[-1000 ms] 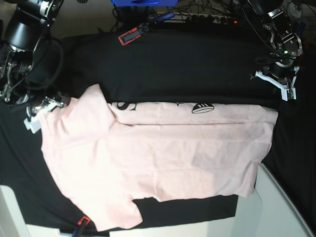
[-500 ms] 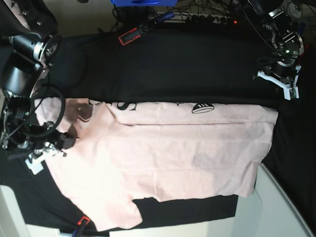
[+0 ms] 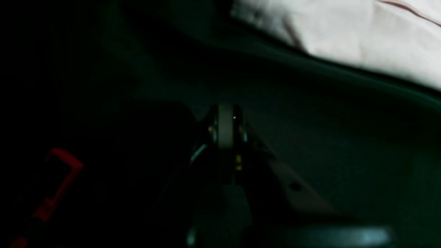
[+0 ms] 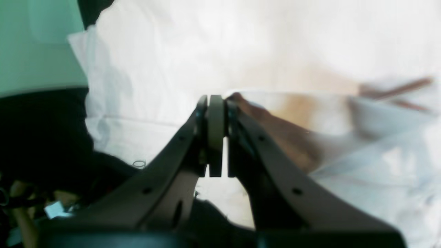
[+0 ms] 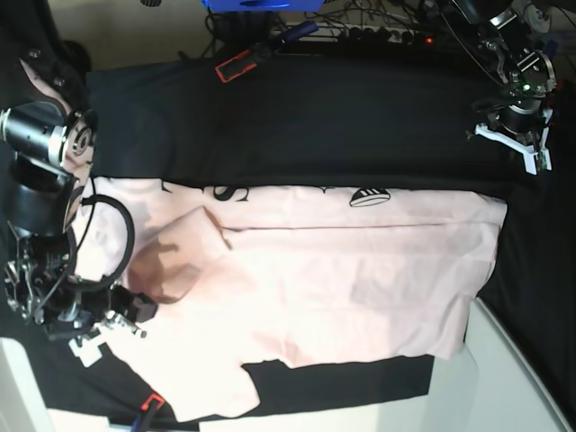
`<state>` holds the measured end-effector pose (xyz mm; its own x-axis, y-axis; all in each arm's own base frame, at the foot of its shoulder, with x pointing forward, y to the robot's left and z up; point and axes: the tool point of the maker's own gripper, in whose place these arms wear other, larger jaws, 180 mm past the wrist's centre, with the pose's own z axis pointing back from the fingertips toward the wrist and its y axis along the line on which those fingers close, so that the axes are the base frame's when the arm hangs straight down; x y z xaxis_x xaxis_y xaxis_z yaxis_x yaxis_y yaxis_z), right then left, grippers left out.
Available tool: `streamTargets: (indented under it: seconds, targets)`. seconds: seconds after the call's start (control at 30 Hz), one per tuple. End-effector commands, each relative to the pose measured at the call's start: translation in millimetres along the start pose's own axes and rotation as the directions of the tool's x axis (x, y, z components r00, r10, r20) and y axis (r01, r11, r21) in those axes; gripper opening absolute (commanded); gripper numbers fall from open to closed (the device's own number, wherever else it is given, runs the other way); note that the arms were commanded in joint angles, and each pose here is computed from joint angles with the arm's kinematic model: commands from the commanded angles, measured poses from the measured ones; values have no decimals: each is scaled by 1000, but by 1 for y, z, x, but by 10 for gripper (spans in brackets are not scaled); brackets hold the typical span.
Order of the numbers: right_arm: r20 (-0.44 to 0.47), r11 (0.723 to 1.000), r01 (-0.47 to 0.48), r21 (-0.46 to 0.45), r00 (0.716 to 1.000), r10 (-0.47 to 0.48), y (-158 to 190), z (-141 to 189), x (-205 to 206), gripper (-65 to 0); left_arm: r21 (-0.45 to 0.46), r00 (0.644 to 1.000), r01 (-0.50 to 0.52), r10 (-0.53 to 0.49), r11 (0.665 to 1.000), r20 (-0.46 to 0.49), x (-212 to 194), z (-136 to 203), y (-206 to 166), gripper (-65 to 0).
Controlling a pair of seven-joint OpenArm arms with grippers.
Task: Fold the T-shirt properly
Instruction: 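Flatten the bunched sleeve with the right gripper and withdraw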
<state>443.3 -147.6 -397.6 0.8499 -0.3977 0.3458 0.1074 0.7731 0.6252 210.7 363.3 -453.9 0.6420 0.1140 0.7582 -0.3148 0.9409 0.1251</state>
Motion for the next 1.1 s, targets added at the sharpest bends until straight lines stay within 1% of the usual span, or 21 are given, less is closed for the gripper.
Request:
streamTargets:
  seconds: [0.0,0.13,0.37,0.43,0.53,0.77,1.07]
  targets:
    - [97,999,-32,17,995,31,12,13,39,-650,11,999,13,-13,1000,47,15,1,6,-650]
    - [156,1000,-26,5,987,25,8,15,57,-650,13,999,14,-14,1000,35,9,4,9,-650]
    - [211,1000,-7,21,978,3,11,13,70,-650,11,1000,12,-12,1000,28,5,5,8,-650]
    - [218,1000,-14,26,976,8,13,13,72,-650,12,1000,15,-16,1000,27,5,5,8,-650]
    - [226,997,-52,64,974,37,27,8,71,-650,12,999,14,-15,1000,29,6,5,7,-650]
    - [229,989,-99,106,971,73,46,4,72,-650,12,1000,17,-18,1000,22,3,5,7,-650]
    - [244,988,-106,112,967,76,48,4,73,-643,13,1000,19,-19,1000,16,2,6,7,-650]
